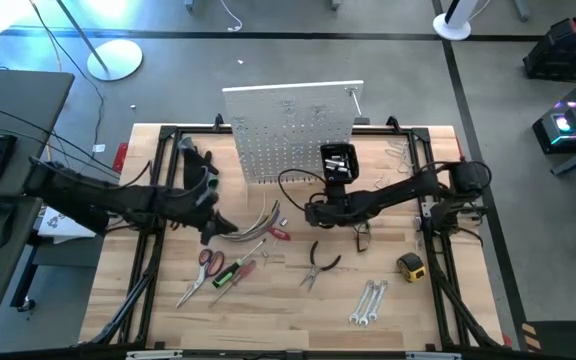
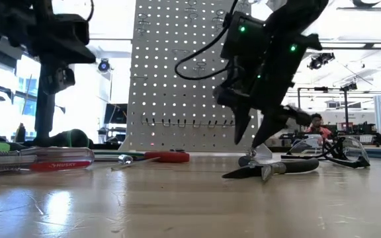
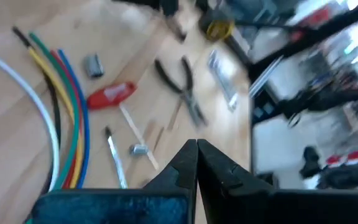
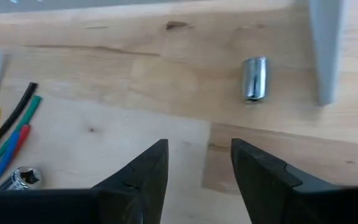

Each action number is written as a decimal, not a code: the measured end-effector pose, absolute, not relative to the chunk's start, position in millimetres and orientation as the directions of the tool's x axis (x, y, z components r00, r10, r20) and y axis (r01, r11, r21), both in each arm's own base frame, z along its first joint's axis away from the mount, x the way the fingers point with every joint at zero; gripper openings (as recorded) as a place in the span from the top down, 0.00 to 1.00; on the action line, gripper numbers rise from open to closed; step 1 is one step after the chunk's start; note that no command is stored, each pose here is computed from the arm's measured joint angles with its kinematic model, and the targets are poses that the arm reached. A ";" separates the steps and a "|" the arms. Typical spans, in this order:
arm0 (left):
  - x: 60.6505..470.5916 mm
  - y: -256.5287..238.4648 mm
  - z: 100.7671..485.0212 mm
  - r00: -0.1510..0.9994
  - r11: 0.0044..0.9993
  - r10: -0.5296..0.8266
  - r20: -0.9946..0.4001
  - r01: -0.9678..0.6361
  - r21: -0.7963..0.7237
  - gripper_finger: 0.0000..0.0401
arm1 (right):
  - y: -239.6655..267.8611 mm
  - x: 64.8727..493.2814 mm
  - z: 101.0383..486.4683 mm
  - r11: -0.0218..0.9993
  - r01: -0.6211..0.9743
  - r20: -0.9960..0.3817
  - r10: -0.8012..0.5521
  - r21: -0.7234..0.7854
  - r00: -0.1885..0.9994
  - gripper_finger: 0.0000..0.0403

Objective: Hang tools onto peg board
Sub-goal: Put the socket into the black bin on the peg board

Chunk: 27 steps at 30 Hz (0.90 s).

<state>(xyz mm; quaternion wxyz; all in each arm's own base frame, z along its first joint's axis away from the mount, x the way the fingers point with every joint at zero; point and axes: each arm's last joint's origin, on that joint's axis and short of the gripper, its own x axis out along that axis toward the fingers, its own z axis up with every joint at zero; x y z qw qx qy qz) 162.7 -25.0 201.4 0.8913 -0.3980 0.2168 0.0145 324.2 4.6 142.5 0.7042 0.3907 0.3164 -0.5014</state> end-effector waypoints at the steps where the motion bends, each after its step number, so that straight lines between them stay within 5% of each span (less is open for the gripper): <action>1: 160.9 -24.4 199.3 0.911 0.678 -0.137 -0.388 -0.199 -0.707 1.00 | 3.6 321.9 145.1 0.190 0.956 -0.841 -0.459 0.221 0.286 0.58; 17: 160.5 -24.6 168.8 0.854 0.694 -0.133 -0.502 -0.281 -0.662 1.00 | -31.1 312.2 139.0 0.168 0.982 -0.890 -0.430 0.085 0.151 0.46; 27: 164.9 -25.6 169.7 0.865 0.685 -0.147 -0.479 -0.260 -0.681 1.00 | -47.5 322.1 137.8 0.193 0.971 -0.854 -0.471 0.143 0.219 0.46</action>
